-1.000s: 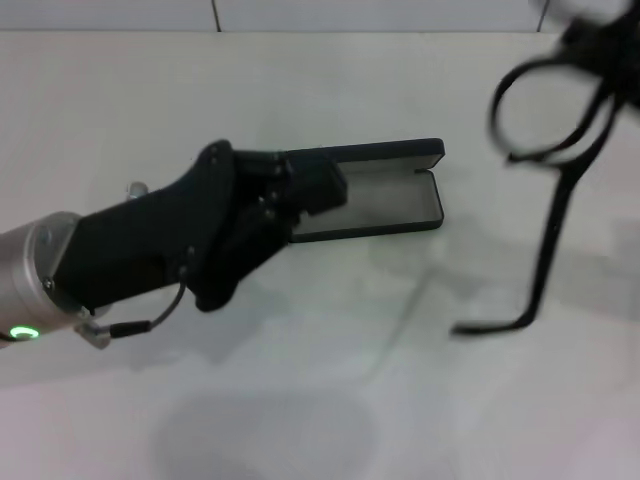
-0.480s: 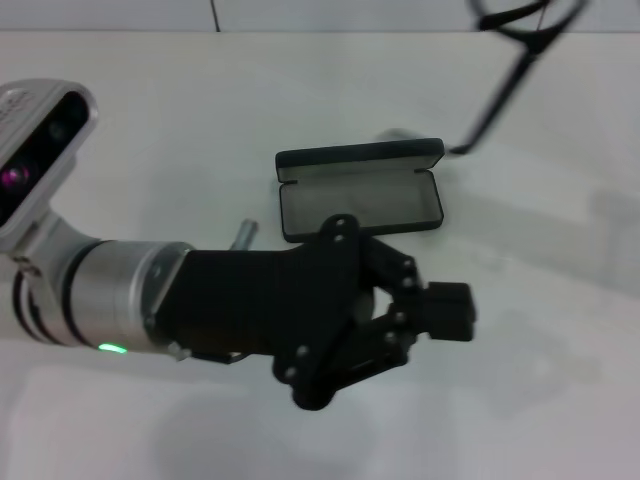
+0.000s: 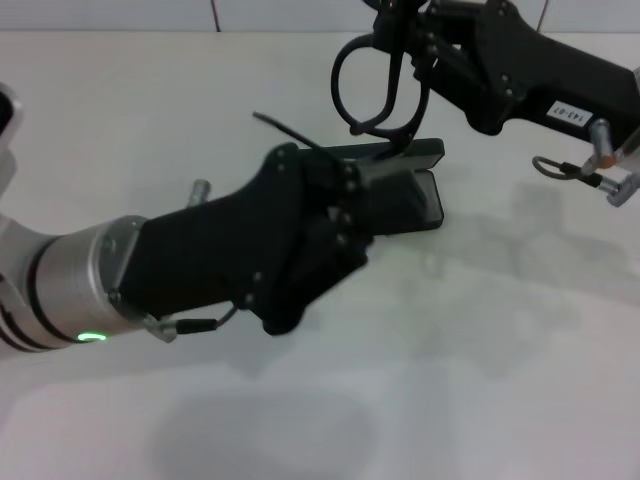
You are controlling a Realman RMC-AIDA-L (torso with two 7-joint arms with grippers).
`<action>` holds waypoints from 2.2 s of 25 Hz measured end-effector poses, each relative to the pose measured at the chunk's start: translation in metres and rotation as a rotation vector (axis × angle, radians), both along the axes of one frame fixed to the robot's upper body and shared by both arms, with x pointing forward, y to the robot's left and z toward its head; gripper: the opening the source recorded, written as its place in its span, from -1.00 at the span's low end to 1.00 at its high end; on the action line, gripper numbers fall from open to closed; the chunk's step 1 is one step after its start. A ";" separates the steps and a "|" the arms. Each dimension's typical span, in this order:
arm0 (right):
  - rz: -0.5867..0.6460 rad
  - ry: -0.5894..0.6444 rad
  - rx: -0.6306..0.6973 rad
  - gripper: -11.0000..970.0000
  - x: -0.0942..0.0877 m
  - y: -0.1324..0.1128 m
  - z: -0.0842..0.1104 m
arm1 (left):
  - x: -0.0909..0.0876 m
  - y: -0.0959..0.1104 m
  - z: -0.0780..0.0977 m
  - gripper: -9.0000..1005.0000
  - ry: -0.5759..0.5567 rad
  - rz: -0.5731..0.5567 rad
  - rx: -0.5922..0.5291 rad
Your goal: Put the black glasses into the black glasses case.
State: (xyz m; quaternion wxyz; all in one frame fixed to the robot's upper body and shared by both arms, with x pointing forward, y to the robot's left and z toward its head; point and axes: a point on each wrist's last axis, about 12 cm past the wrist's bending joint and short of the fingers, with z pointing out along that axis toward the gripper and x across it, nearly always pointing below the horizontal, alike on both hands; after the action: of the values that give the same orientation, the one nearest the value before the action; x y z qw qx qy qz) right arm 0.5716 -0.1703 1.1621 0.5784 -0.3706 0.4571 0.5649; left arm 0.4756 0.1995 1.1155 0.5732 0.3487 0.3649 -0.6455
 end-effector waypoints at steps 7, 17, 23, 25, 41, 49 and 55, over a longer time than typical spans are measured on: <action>0.005 0.031 -0.096 -0.77 -0.001 0.010 -0.012 | 0.006 0.005 -0.003 -0.87 0.083 0.078 -0.037; 0.031 0.035 -0.191 -0.77 -0.003 0.023 -0.021 | 0.015 0.006 -0.010 -0.87 0.194 0.137 -0.007; 0.036 0.040 -0.199 -0.77 -0.005 0.024 -0.023 | 0.015 0.007 -0.015 -0.87 0.231 0.156 0.000; 0.037 0.042 -0.203 -0.77 -0.005 0.025 -0.024 | 0.016 0.007 -0.016 -0.87 0.237 0.158 0.002; -0.018 0.020 -0.247 -0.77 -0.008 0.012 -0.028 | 0.006 0.017 -0.020 -0.86 0.251 0.149 0.014; -0.014 -0.171 -0.678 -0.76 -0.011 0.017 -0.025 | -0.008 0.076 -0.012 -0.86 0.198 0.211 0.008; -0.094 -0.321 -1.019 -0.76 -0.019 0.039 0.002 | -0.018 0.105 -0.008 -0.86 0.188 0.311 -0.029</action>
State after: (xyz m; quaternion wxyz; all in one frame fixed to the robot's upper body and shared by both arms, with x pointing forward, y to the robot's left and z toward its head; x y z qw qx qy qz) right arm 0.5531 -0.1315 1.1640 0.4123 -0.6655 0.5953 0.1811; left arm 0.4578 0.3042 1.1075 0.6345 0.2181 0.4571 -0.5839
